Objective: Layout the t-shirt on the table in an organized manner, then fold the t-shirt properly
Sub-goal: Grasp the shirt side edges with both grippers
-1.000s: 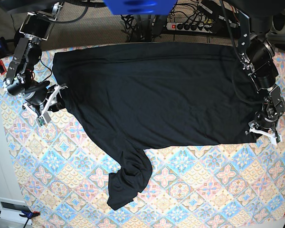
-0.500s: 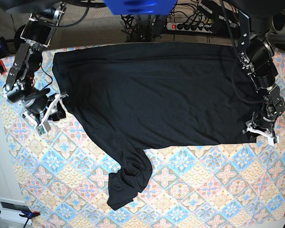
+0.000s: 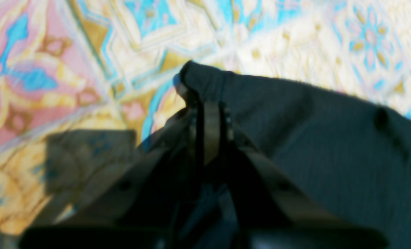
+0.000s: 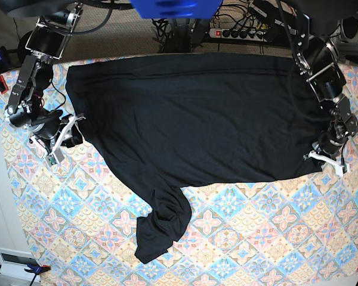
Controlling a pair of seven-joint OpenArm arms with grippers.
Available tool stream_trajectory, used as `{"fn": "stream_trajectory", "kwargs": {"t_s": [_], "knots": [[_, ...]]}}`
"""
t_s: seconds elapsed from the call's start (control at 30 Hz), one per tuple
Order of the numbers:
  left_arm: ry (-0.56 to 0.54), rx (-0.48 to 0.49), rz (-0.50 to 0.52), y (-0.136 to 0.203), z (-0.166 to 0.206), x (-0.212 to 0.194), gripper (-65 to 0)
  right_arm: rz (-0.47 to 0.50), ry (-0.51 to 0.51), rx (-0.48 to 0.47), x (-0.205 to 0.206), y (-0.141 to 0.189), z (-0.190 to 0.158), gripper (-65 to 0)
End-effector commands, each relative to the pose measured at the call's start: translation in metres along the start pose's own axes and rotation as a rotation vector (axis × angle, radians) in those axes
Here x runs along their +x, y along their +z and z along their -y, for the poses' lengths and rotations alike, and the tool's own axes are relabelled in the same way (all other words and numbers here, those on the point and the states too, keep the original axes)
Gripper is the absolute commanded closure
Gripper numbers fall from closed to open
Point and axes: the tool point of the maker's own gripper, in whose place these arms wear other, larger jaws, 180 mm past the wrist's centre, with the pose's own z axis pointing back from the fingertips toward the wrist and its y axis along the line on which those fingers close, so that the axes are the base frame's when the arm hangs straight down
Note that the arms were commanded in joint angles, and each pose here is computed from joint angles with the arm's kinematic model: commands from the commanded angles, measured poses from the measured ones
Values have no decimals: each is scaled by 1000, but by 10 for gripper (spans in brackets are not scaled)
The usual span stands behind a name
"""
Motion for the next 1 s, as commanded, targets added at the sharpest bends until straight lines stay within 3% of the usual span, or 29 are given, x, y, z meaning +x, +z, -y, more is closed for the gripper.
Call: {"fn": "stream_trajectory", "kwargs": {"t_s": [0.0, 0.17, 0.37, 0.67, 0.97], "knots": [[-13, -3, 108, 12, -4, 42, -3, 44, 24, 3, 16, 3, 2, -133], [-29, -32, 169, 35, 1, 51, -3, 38, 87, 57, 23, -11, -21, -136], [-55, -42, 195, 53, -1, 45, -2, 8, 182, 13, 49, -32, -12, -142], [-68, -89, 201, 74, 10, 40, -2, 24, 149, 119, 69, -76, -22, -230], [-59, -100, 208, 76, 12, 41, -2, 30, 106, 185, 78, -106, -26, -233]]}}
